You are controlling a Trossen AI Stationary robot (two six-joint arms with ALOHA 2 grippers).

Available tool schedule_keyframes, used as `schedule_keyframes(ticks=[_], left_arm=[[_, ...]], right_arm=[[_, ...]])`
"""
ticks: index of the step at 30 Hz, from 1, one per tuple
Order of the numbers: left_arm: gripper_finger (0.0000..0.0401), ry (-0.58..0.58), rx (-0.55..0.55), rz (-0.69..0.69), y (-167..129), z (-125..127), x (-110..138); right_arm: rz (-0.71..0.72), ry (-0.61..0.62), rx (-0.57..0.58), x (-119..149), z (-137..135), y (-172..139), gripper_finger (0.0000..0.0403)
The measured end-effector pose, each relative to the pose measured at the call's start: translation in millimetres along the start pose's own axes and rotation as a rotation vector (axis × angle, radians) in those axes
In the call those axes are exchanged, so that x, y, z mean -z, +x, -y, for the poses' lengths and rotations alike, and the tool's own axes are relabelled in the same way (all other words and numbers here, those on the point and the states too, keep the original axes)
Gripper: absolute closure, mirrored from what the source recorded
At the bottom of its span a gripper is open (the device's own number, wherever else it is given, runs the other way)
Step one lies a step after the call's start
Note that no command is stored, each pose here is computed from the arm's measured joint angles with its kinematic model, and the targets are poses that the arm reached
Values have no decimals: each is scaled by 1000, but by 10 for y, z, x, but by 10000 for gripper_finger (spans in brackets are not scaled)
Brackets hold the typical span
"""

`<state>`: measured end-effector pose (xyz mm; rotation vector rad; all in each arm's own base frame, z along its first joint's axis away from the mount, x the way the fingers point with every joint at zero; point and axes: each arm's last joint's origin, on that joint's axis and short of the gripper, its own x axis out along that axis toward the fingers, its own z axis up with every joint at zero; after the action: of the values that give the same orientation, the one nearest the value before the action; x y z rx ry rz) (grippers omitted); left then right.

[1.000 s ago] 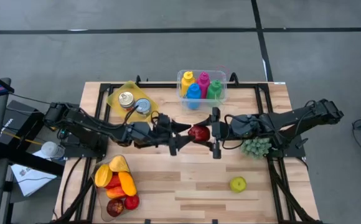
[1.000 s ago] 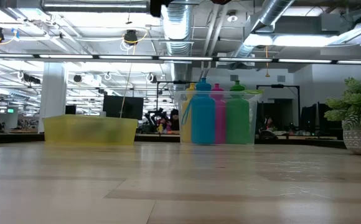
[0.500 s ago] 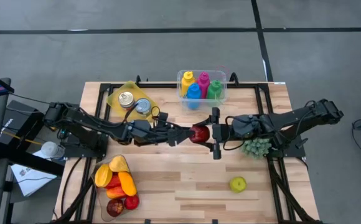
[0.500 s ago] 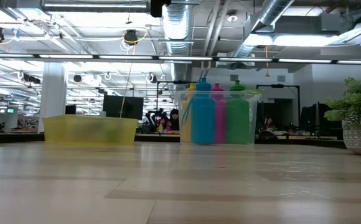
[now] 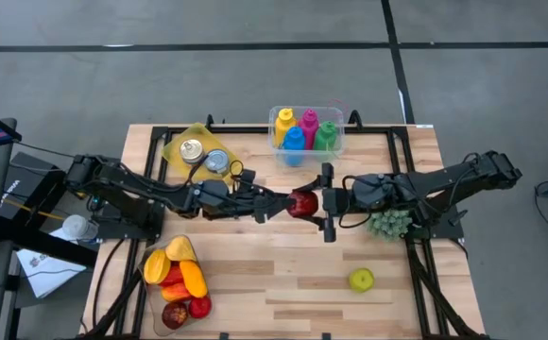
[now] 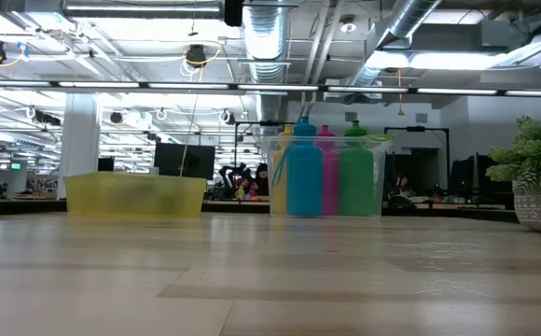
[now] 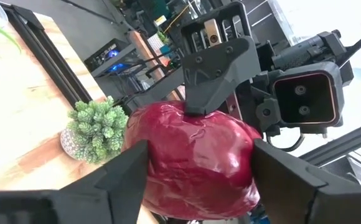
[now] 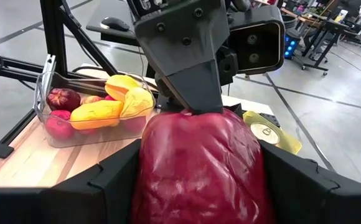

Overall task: Pick & Place Food Item
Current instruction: Put the red apple into the transparent bin

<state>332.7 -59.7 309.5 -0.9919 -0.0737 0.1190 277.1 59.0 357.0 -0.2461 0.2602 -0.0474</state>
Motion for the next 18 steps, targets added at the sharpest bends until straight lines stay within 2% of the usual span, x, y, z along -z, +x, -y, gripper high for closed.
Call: schedule_keyframes(ticks=[4, 12, 15, 18], left_arm=[[179, 2, 1, -6, 1, -2, 4], [186, 0, 4, -9, -6, 2, 1], [188, 14, 0, -15, -9, -4, -9], [189, 33, 4, -13, -36, 17, -42]], right_arm=[[-4, 5, 0, 4, 0, 0, 126], [-32, 8, -4, 32, -2, -1, 124], [-49, 33, -5, 48, -4, -1, 105], [-40, 49, 0, 31, 2, -1, 64]])
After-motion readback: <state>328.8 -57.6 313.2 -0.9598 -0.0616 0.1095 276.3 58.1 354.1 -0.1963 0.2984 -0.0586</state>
